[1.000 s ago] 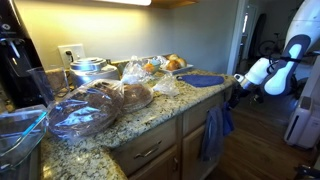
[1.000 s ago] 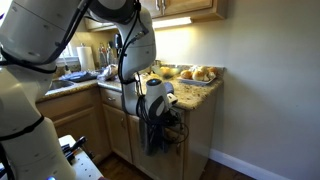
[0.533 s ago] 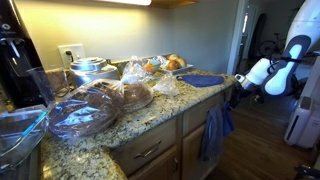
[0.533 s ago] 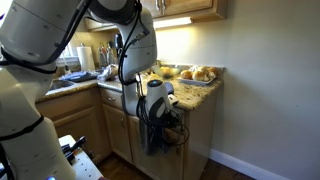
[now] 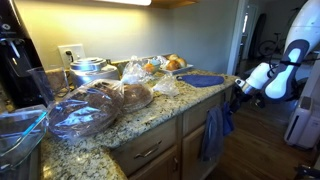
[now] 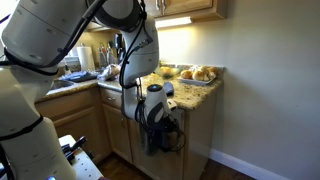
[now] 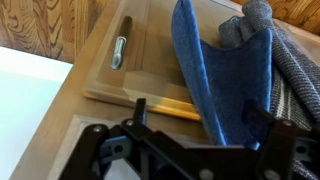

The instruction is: Take the blue towel hanging to the drawer and put it on the counter

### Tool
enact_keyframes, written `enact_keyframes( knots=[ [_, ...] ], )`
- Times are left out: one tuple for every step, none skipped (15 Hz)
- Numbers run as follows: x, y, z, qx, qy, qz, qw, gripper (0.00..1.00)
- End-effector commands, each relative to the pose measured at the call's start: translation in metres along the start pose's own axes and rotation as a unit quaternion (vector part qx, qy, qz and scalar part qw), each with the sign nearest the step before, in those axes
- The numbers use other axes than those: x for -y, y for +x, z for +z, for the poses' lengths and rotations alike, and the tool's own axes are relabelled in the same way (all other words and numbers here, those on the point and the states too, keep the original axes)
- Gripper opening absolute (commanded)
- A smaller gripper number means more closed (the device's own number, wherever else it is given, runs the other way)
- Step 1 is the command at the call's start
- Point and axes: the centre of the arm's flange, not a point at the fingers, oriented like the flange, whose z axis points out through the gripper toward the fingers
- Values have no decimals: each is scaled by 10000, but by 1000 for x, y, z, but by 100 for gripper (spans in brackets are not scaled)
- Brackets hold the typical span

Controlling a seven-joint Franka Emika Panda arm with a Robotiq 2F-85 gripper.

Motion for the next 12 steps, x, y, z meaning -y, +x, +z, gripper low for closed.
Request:
enact_keyframes(
  knots=[
    [25,-31,15,-153,23,10,9999,67],
    [25,-31,16,-167,35,12,9999,60],
    [25,-30,16,-193,59,6,9998,53],
    [25,-29,16,-211,57,-9,9998,47],
    [25,-28,17,-238,54,-34,9997,39],
    [25,-27,16,-266,51,-74,9996,33],
    [25,-25,16,-291,57,-96,9995,26],
    [25,-24,16,-310,62,-120,9994,20],
    [24,-24,16,-329,75,-129,9993,13],
    [23,-23,16,-342,97,-135,9993,10],
    [23,-23,16,-364,134,-136,9992,8],
    [23,-23,15,-378,174,-140,9990,6]
  ],
)
